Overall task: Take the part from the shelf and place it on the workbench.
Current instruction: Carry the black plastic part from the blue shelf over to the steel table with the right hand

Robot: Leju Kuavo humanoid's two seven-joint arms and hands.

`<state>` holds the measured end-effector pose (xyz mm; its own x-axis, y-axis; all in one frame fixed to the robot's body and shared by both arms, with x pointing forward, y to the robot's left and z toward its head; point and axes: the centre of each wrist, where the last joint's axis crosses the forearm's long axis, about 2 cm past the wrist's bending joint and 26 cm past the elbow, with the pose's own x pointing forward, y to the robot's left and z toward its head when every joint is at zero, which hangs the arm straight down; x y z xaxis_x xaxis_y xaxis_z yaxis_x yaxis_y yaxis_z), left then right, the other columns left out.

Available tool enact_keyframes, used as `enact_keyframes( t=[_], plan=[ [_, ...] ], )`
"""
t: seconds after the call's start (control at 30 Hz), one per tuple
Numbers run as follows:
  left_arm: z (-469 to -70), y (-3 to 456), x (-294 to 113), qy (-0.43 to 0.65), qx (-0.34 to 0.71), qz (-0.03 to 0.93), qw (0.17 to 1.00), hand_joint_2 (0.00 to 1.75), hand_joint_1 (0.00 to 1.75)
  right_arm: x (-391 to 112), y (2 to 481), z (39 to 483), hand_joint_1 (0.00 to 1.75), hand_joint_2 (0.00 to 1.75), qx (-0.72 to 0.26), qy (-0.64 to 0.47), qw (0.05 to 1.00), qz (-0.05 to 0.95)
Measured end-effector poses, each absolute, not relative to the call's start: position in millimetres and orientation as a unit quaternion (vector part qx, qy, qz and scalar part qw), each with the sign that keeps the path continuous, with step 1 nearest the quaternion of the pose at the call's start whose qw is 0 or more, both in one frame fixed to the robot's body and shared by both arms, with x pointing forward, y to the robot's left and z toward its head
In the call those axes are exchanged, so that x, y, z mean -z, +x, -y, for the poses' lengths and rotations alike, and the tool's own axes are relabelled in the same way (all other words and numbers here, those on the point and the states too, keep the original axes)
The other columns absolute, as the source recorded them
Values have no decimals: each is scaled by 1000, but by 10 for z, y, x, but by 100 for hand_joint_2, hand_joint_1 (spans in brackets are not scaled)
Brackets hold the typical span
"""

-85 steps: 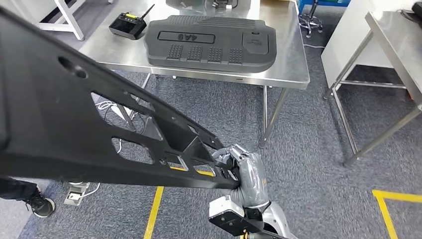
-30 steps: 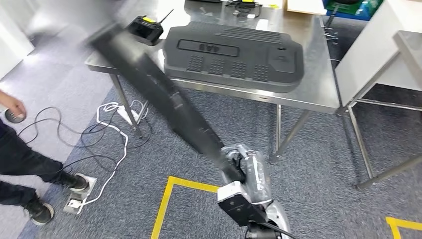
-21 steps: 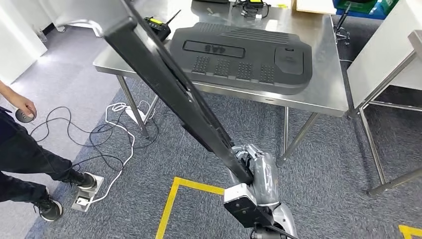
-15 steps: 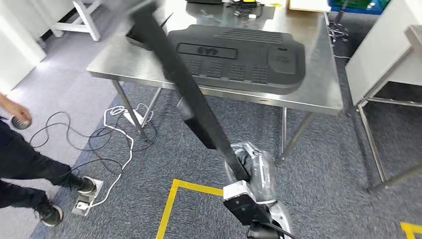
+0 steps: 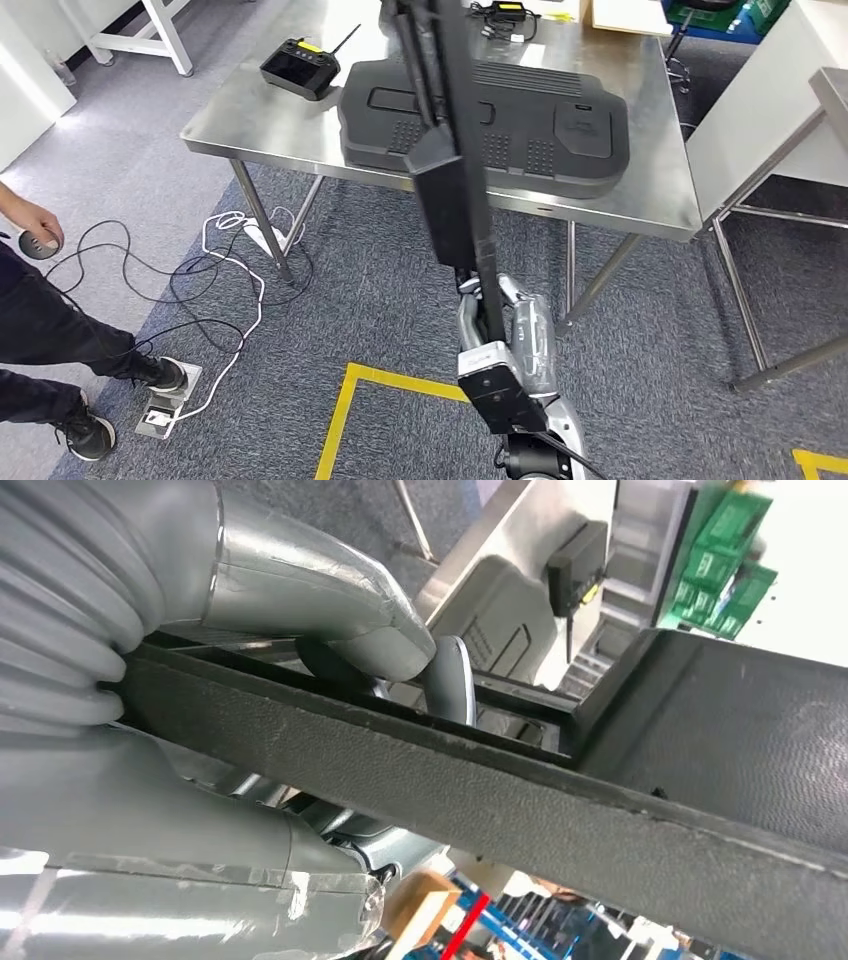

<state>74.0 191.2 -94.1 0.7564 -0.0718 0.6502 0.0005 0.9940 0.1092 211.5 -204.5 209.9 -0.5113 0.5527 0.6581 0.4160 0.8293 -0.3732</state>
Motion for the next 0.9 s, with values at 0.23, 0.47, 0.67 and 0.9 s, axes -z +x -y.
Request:
enact_keyframes(
  t=[0.23,0.47,0.67,0.9],
  plan=[
    [-1908,750,939,47,28,345,937,175,0,-2086,2156,2178,175,175,-62,-303,422,852],
    [-1907,780,933,47,29,347,936,175,0,-2072,2177,2276,175,175,-45,-317,427,845],
    [-1916,755,939,48,29,344,937,175,0,-2044,2178,2314,175,175,-33,-322,433,842],
    [-1929,742,944,52,28,343,938,175,0,-2049,2207,2368,175,175,-20,-330,430,840]
  ],
)
